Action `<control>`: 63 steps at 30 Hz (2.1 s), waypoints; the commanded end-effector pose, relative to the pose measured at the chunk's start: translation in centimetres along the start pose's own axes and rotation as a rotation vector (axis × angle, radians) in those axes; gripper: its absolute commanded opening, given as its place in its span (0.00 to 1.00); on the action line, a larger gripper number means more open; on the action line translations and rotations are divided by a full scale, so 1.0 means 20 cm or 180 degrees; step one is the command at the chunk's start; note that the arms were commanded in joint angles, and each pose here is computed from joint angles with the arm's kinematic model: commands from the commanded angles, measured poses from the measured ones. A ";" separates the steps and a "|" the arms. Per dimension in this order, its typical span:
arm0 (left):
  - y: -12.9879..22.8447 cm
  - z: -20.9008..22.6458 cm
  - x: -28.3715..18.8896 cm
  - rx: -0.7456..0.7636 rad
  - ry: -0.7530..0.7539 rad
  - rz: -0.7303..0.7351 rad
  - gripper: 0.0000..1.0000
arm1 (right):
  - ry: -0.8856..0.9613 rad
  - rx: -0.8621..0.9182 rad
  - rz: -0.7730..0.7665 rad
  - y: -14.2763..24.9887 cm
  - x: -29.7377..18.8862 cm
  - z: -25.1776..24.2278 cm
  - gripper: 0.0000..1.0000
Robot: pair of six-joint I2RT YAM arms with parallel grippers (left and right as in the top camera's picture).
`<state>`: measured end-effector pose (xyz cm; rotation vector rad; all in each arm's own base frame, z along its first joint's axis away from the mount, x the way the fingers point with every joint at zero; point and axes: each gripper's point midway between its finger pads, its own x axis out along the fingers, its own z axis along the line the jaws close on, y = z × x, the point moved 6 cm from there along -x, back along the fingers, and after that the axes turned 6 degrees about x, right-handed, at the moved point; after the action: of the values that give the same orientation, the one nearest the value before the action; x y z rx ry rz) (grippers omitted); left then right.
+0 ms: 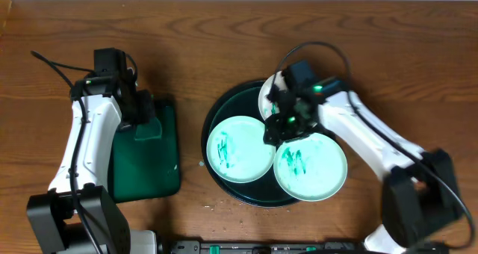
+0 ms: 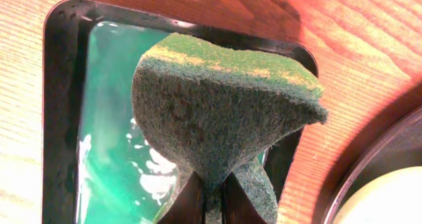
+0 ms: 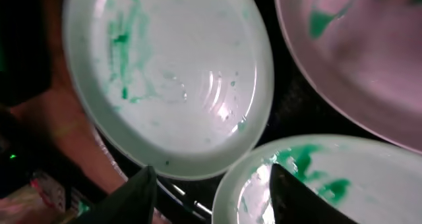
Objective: Clean dirty plates on tray and stack at the side
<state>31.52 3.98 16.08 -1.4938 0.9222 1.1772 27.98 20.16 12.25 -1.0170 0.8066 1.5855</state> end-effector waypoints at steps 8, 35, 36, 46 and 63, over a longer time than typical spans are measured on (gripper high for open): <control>-0.03 0.00 -0.03 -0.0041 -0.0030 -0.0076 0.07 | 0.0095 0.0246 0.0204 -0.02 0.19 -0.05 0.52; 0.05 -0.31 -0.03 0.0507 0.0253 0.0027 0.07 | 0.0165 0.0426 0.0253 -0.06 0.34 -0.11 0.01; 0.07 -0.34 -0.03 0.0549 0.0269 0.0046 0.07 | 0.0165 0.0428 0.0258 -0.06 0.34 -0.11 0.01; 0.27 -0.65 -0.05 0.0726 0.1002 0.0522 0.07 | 0.0183 0.0452 0.0311 -0.04 0.34 -0.12 0.01; 0.55 -0.99 0.39 0.1005 0.0820 0.1346 0.07 | 0.0178 0.0511 0.0393 -0.02 0.34 -0.12 0.01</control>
<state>27.88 -17.43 8.21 -1.2370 1.5498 1.0213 28.98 20.80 5.72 -0.9408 0.9911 1.5533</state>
